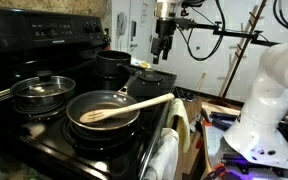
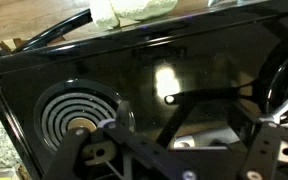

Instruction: Remove the wooden spatula from the pan and put it in the pot

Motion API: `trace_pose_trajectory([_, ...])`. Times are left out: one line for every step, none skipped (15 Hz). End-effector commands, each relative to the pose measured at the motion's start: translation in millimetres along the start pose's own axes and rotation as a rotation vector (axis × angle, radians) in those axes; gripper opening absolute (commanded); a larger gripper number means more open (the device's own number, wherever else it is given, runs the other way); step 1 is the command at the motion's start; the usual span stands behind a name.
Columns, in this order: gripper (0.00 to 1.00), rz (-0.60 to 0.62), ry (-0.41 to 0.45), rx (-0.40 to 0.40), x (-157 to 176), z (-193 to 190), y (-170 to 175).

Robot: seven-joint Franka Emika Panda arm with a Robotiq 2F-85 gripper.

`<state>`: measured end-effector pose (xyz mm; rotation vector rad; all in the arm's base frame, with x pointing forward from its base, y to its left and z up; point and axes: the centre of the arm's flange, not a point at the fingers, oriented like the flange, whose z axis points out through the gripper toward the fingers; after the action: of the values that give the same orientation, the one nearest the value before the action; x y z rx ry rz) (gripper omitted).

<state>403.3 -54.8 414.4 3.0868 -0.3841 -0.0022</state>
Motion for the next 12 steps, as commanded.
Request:
trace_pose_trajectory([1.00, 0.000, 0.000, 0.000, 0, 0, 0])
trace_pose_trajectory([1.00, 0.000, 0.000, 0.000, 0, 0, 0])
trace_pose_trajectory([1.00, 0.000, 0.000, 0.000, 0, 0, 0])
trace_pose_trajectory([1.00, 0.000, 0.000, 0.000, 0, 0, 0])
trace_pose_trajectory([1.00, 0.000, 0.000, 0.000, 0, 0, 0])
trace_pose_trajectory([1.00, -0.119, 0.038, 0.079, 9, 1, -6])
trace_pose_trajectory([1.00, -0.167, 0.037, 0.069, 13, 0, -8])
trace_pose_trajectory([1.00, -0.218, 0.059, 0.087, 21, -2, -14])
trace_pose_trajectory([1.00, -0.265, 0.067, 0.102, 24, -3, -18])
trace_pose_trajectory([1.00, -0.316, 0.069, 0.114, 28, -5, -22])
trace_pose_trajectory([1.00, -0.369, 0.061, 0.122, 31, -6, -26])
trace_pose_trajectory([1.00, -0.421, 0.045, 0.131, 31, -8, -33])
